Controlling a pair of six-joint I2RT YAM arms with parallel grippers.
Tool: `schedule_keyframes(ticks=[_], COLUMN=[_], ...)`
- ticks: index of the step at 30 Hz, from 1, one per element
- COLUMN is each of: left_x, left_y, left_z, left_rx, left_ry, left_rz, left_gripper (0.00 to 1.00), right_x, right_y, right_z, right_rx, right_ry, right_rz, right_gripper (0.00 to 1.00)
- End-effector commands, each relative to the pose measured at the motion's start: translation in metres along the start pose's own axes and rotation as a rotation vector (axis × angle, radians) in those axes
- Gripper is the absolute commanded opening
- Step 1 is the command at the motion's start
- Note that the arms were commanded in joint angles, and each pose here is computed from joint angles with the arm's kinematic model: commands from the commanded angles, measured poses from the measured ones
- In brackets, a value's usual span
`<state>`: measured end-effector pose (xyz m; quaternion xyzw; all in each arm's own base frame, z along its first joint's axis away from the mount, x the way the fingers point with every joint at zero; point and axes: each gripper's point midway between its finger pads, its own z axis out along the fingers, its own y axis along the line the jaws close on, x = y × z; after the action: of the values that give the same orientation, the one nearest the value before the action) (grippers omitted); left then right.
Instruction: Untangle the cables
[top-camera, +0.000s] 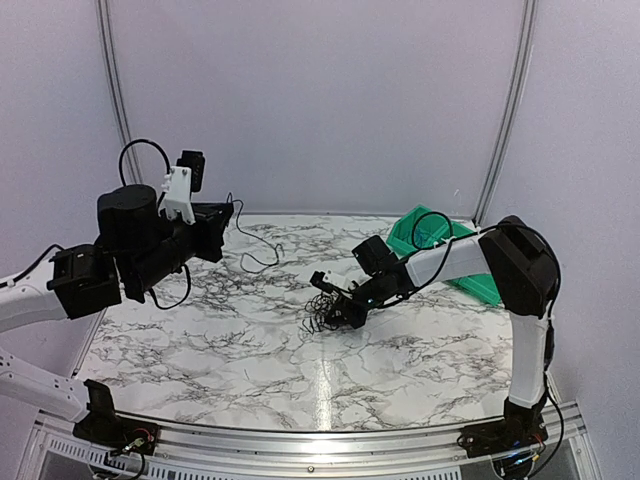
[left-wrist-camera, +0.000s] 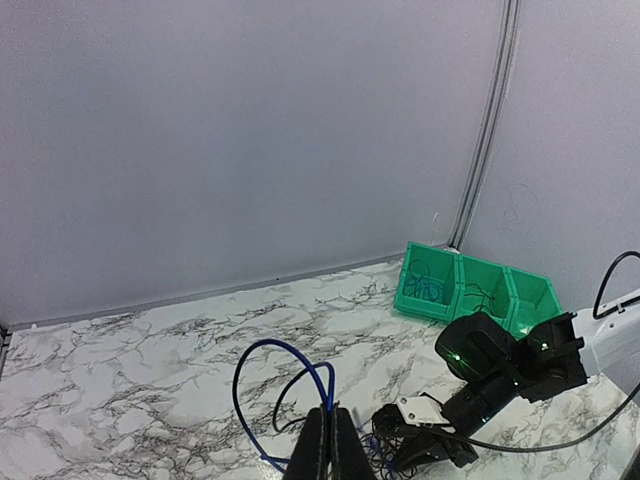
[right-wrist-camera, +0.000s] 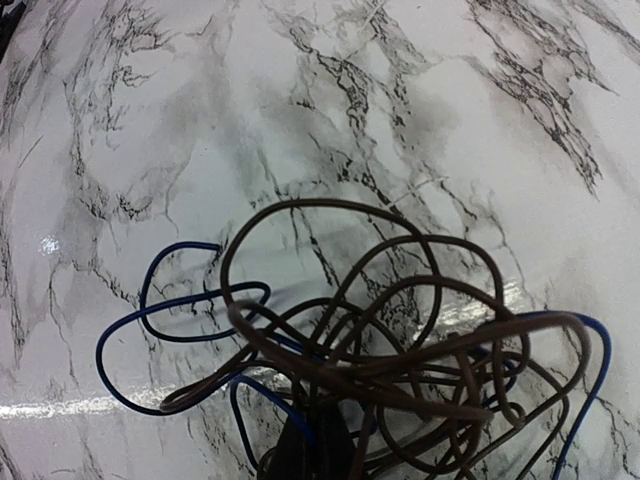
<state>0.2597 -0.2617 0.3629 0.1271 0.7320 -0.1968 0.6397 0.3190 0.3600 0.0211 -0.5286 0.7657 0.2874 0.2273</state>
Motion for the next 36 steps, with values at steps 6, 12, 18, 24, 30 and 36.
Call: schedule_keyframes(ticks=[6, 12, 18, 24, 30, 36], left_x=[0.028, 0.042, 0.057, 0.07, 0.078, 0.084], left_y=[-0.015, -0.026, -0.035, -0.048, -0.067, -0.087], left_z=[0.02, 0.032, 0.044, 0.057, 0.07, 0.08], left_rx=[0.029, 0.055, 0.072, 0.106, 0.161, 0.233], left_ry=[0.066, 0.094, 0.121, 0.139, 0.162, 0.191], left_rz=[0.002, -0.003, -0.015, -0.044, -0.062, -0.089], left_gripper=[0.0, 0.0, 0.0, 0.0, 0.0, 0.0], right_x=[0.022, -0.012, -0.033, -0.057, -0.076, -0.085], right_y=[-0.008, -0.011, -0.002, 0.025, 0.057, 0.071], right_z=[-0.015, -0.055, -0.092, -0.118, -0.135, -0.142], right_rx=[0.064, 0.138, 0.188, 0.116, -0.024, -0.167], right_ry=[0.103, 0.026, -0.052, -0.175, -0.303, -0.368], right_rz=[0.03, -0.023, -0.087, -0.118, -0.104, -0.024], right_gripper=[0.02, 0.2, 0.33, 0.42, 0.56, 0.61])
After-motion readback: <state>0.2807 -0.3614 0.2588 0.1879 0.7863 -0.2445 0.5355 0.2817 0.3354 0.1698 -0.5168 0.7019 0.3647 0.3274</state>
